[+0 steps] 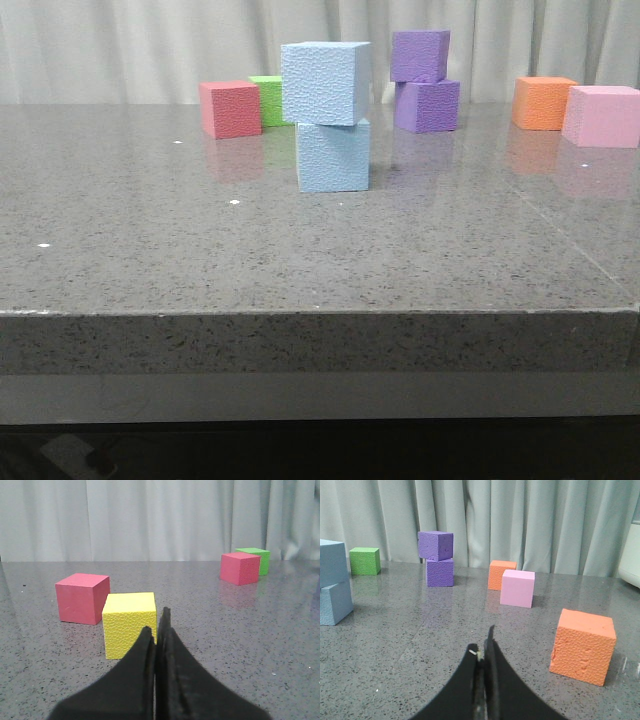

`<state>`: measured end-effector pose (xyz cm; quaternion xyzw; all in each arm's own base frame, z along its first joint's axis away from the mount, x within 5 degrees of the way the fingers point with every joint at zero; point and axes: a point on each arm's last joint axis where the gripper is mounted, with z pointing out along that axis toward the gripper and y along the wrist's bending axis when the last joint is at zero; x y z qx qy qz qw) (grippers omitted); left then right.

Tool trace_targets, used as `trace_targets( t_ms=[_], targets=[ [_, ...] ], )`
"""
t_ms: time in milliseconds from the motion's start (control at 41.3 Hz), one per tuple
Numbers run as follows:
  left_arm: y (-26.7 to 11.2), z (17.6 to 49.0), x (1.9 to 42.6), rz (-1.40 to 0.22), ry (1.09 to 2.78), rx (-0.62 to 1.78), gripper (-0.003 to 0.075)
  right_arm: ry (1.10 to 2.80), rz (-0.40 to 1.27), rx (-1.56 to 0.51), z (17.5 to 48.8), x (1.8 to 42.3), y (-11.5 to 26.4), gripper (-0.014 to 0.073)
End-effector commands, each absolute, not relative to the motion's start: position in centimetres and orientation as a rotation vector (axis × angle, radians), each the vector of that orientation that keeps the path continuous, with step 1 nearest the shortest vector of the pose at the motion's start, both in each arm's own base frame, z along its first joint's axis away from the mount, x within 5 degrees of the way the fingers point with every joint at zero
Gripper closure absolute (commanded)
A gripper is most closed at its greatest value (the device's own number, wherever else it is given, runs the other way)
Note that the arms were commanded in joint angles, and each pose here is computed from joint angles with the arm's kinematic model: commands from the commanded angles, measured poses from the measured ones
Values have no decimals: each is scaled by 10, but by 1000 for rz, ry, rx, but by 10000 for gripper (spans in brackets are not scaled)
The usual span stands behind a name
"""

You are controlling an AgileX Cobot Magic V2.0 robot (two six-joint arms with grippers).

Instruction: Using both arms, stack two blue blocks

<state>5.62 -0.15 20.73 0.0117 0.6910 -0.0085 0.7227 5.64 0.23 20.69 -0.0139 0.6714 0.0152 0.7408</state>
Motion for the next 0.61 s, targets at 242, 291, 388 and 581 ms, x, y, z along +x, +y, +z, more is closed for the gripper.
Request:
trace_targets(
  t_ms=[242,291,388,581],
  targets=[
    [-2,215,54,-37,1424,14,741,1358,17,-31,218,53,2,662],
    [-2,215,54,-37,1424,14,741,1358,17,-31,218,53,2,662],
    [-2,215,54,-37,1424,14,741,1358,17,-31,218,53,2,662],
    [-2,215,54,-37,1424,14,741,1359,-7,-11,218,53,0,662]
  ],
)
